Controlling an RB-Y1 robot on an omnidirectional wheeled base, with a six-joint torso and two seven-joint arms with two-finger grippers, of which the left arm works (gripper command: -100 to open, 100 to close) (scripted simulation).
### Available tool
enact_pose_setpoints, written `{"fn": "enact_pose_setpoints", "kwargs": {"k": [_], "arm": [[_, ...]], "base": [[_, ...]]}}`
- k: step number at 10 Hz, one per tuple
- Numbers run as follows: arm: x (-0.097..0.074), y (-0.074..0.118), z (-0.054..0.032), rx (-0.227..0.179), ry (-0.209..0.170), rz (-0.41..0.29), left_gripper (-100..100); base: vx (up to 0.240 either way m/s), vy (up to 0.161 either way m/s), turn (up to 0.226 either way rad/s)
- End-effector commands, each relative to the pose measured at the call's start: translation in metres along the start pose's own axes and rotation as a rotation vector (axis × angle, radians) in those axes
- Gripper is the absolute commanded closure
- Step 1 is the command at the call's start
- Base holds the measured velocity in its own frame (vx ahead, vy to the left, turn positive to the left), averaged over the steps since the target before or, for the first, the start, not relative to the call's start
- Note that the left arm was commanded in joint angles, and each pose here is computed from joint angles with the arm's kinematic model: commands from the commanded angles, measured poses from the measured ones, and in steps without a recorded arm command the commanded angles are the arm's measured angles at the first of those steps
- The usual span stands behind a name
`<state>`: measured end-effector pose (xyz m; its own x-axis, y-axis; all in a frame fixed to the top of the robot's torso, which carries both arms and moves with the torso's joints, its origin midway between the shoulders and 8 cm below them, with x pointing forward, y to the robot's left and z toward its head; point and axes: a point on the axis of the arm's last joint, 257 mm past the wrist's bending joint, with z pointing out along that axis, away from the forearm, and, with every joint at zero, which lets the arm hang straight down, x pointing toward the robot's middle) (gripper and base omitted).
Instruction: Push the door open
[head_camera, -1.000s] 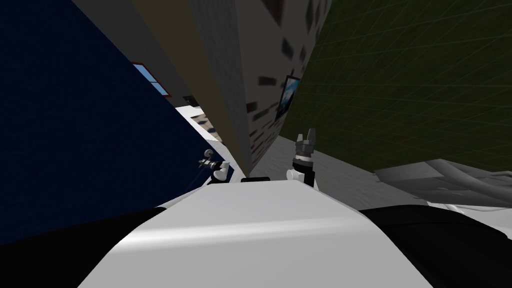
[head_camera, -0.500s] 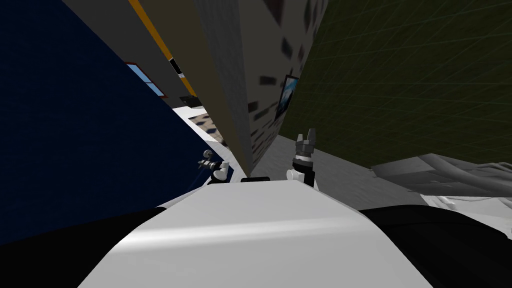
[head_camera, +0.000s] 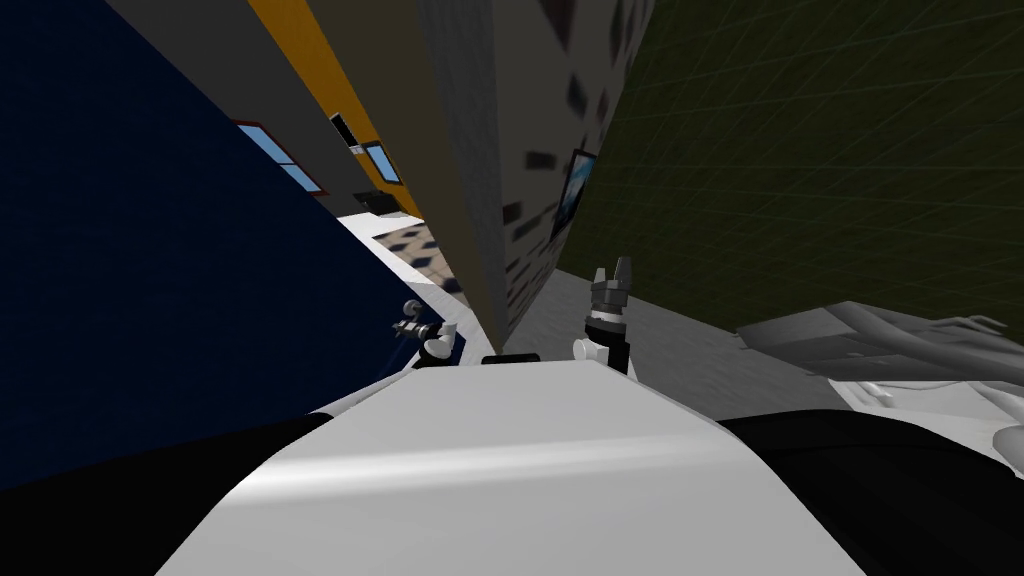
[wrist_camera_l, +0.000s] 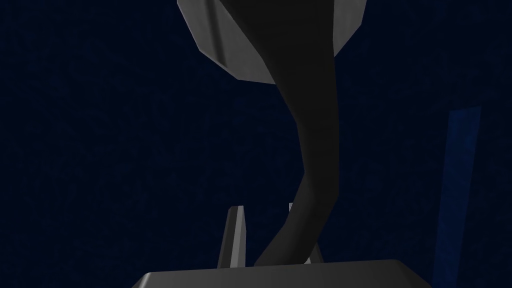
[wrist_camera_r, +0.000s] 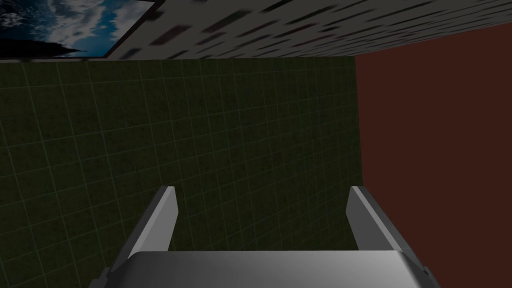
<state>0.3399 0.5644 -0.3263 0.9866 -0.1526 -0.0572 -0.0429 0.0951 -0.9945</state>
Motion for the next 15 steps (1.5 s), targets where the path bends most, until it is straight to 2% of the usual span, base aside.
{"fn": "enact_pose_setpoints", "kwargs": {"k": [1, 3, 5, 10, 11, 13, 15], "arm": [[-0.013, -0.009, 0.0107, 0.03, -0.042, -0.008, 100], [-0.013, -0.009, 0.0107, 0.03, -0.042, -0.008, 100], [-0.022, -0.011, 0.0144, 0.034, -0.077, -0.012, 100], [-0.025, -0.011, 0.0156, 0.036, -0.089, -0.013, 100], [-0.035, -0.012, 0.0178, 0.038, -0.128, -0.018, 100], [-0.034, -0.008, 0.0147, 0.026, -0.121, -0.011, 100], [-0.035, -0.012, 0.0178, 0.038, -0.128, -0.018, 100]], "base": [[-0.005, 0.056, -0.039], [-0.001, 0.029, -0.007], [-0.006, 0.059, -0.053], [-0.001, 0.047, -0.01], [-0.014, 0.131, -0.086], [0.001, 0.096, -0.033], [0.0, 0.006, 0.004]]}}
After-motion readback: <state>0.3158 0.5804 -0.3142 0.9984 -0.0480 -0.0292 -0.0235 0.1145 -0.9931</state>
